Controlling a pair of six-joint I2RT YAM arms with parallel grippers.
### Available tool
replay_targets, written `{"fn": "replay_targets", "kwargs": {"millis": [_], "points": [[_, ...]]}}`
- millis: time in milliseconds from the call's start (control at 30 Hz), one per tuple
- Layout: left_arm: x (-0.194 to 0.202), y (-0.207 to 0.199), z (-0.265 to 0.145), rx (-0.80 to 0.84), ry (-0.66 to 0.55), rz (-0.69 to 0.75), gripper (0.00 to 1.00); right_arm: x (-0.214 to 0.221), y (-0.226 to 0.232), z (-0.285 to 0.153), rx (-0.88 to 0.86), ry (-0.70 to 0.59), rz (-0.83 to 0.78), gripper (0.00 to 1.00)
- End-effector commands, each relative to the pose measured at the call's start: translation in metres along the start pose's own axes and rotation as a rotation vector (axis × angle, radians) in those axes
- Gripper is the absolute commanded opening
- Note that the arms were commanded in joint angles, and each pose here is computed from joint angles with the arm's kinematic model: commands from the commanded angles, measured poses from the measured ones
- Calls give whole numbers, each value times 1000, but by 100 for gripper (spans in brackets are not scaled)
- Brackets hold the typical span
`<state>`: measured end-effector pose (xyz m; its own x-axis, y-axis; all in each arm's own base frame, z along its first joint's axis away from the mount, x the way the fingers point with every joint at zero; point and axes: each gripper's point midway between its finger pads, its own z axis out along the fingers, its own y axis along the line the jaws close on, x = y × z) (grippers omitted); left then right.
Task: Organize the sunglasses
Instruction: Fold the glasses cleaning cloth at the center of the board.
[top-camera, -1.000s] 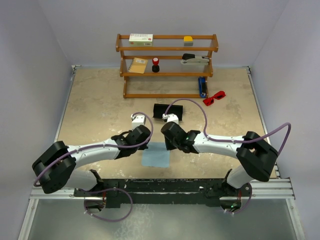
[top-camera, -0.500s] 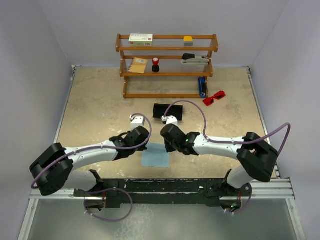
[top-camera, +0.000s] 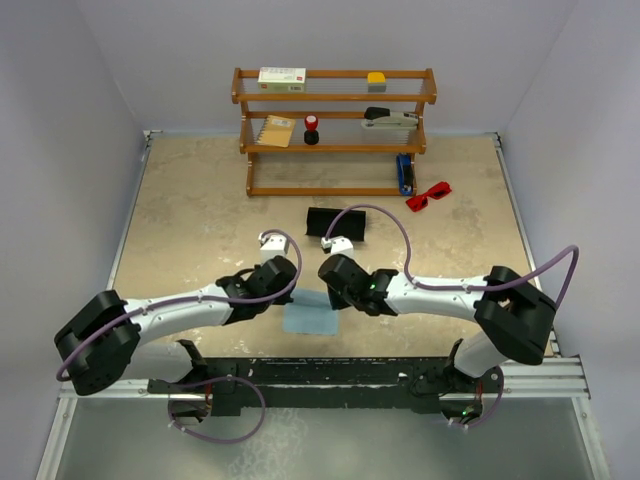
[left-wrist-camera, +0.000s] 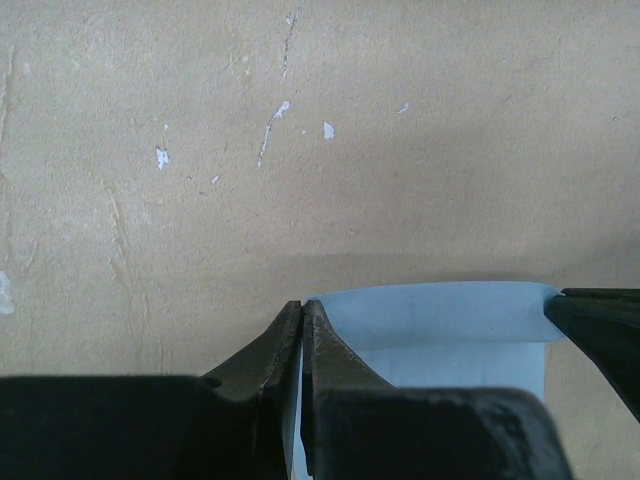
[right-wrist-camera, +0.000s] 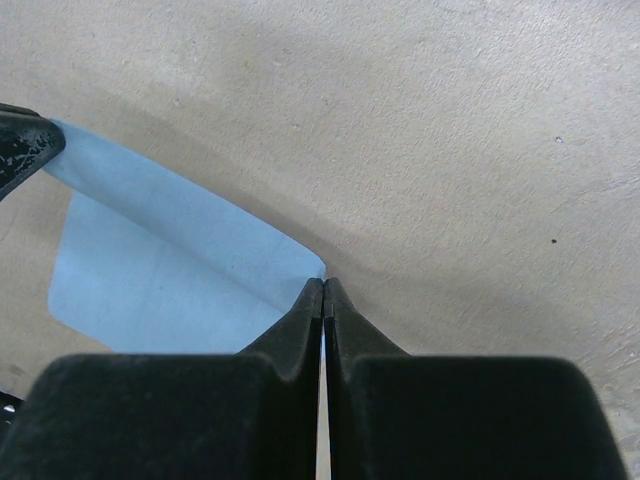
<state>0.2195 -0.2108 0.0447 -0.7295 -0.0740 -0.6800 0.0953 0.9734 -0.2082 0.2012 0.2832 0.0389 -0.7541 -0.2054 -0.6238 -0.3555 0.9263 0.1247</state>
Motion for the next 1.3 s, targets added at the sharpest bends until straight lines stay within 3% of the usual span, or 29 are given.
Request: {"fn": "replay_targets", "kwargs": {"millis": [0, 1267], "points": [[-5, -4, -5, 21, -26, -24, 0, -7, 0, -6, 16, -41, 22, 0], [18, -3, -21, 15, -38, -77, 0, -1, 2, -6, 26, -30, 6, 0]]}}
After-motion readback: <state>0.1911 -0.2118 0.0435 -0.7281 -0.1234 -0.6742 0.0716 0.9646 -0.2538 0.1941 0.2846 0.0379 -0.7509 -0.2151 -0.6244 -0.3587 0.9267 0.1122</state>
